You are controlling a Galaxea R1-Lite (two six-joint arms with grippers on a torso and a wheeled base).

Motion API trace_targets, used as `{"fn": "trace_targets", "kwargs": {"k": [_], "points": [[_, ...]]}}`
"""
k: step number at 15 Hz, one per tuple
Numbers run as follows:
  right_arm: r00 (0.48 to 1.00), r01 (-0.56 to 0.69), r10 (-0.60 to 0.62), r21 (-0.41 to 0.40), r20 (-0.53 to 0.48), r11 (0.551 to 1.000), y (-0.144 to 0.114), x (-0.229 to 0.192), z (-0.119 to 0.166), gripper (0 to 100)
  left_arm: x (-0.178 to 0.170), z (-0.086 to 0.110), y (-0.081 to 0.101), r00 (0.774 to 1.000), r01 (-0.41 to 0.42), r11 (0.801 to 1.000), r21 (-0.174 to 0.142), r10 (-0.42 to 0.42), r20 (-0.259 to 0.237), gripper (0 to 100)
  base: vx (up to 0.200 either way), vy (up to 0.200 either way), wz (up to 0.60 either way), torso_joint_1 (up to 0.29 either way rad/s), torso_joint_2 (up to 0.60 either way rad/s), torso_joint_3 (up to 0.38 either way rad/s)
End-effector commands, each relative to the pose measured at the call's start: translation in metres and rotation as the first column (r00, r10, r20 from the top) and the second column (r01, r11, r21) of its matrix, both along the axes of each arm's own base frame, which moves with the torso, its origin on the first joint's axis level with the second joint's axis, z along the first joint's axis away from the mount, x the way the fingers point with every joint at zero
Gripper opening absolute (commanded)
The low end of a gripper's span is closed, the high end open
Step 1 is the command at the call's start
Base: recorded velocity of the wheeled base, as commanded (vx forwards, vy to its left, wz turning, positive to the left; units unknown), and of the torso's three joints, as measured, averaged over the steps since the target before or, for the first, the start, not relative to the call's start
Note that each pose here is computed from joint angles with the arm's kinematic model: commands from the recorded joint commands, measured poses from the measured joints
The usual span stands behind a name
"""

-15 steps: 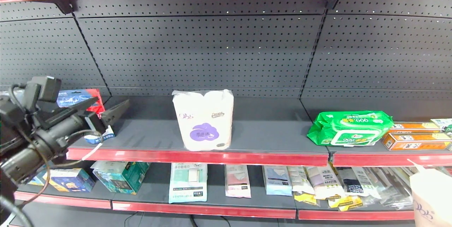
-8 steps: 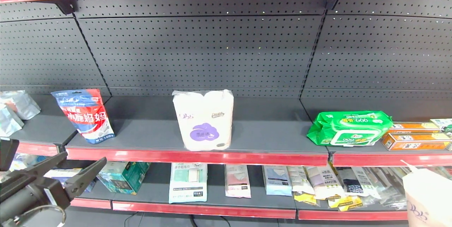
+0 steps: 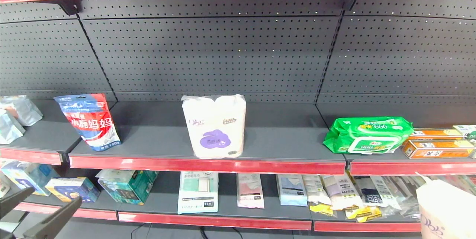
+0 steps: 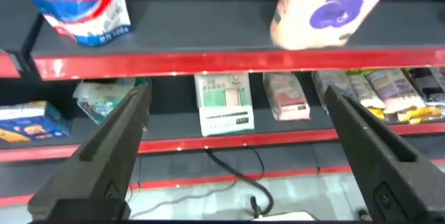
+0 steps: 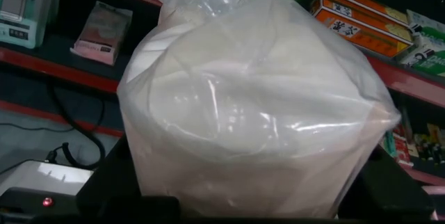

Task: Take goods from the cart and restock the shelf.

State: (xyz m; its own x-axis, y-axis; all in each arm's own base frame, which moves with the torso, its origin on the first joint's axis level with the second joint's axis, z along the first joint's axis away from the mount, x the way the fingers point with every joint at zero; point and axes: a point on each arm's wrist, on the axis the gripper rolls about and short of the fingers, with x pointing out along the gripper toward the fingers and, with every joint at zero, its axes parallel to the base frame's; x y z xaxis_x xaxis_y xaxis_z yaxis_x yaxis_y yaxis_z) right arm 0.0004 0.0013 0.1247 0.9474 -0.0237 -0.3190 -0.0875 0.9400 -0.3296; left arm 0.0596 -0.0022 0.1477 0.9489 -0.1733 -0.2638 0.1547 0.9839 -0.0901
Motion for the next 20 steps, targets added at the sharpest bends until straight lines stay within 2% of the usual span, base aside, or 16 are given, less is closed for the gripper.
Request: {"fn": "trace_targets", "kwargs": {"k": [1, 3, 4, 7, 10, 13, 15, 18, 20], "points": [[1.0, 0.002, -0.002, -0.005, 0.026, 1.0, 0.0, -0.003, 0.002, 0, -0.032, -0.001, -0.002, 0.995, 0.004, 1.0, 0.0, -0.004, 0.104, 100, 0.0, 0.0, 0.0, 0.0, 0.0, 0.0], [1.0, -0.001, 0.001, -0.004, 0.026, 1.0, 0.0, -0.003, 0.002, 0, -0.042, -0.006, -0.002, 0.995, 0.01, 1.0, -0.001, -0.01, 0.096, 100, 0.0, 0.0, 0.0, 0.0, 0.0, 0.0], [0.999, 0.0, 0.0, -0.007, 0.034, 1.0, 0.0, -0.002, 0.005, 0, -0.047, -0.01, -0.002, 0.993, 0.01, 1.0, -0.002, -0.01, 0.114, 100, 0.0, 0.0, 0.0, 0.0, 0.0, 0.0], [0.998, 0.006, -0.005, -0.015, 0.056, 1.0, 0.0, -0.003, 0.011, 0, -0.06, -0.02, -0.003, 0.992, 0.007, 1.0, -0.001, -0.007, 0.125, 100, 0.0, 0.0, 0.0, 0.0, 0.0, 0.0], [0.998, 0.0, 0.001, -0.015, 0.061, 1.0, 0.0, -0.001, 0.019, 0, -0.079, -0.035, -0.004, 0.995, 0.014, 1.0, 0.003, -0.015, 0.103, 100, 0.0, 0.0, 0.0, 0.0, 0.0, 0.0], [0.998, -0.008, 0.008, -0.013, 0.056, 1.0, 0.0, 0.001, 0.021, 0, -0.092, -0.051, -0.004, 0.99, 0.021, 1.0, 0.008, -0.022, 0.139, 100, 0.0, 0.0, 0.0, 0.0, 0.0, 0.0], [0.998, -0.012, 0.013, -0.013, 0.055, 1.0, 0.0, 0.001, 0.021, 0, -0.092, -0.052, -0.004, 0.99, 0.005, 1.0, 0.015, -0.007, 0.138, 100, 0.0, 0.0, 0.0, 0.0, 0.0, 0.0], [0.998, -0.036, 0.036, -0.005, 0.053, 0.999, 0.0, 0.005, 0.029, 0, -0.09, -0.058, -0.004, 0.992, 0.014, 0.998, 0.054, -0.021, 0.126, 100, 0.0, 0.0, 0.0, 0.0, 0.0, 0.0], [0.998, -0.035, 0.035, -0.002, 0.053, 0.999, 0.0, 0.01, 0.034, 0, -0.09, -0.058, -0.004, 0.992, 0.009, 0.998, 0.055, -0.016, 0.126, 100, 0.0, 0.0, 0.0, 0.0, 0.0, 0.0]]}}
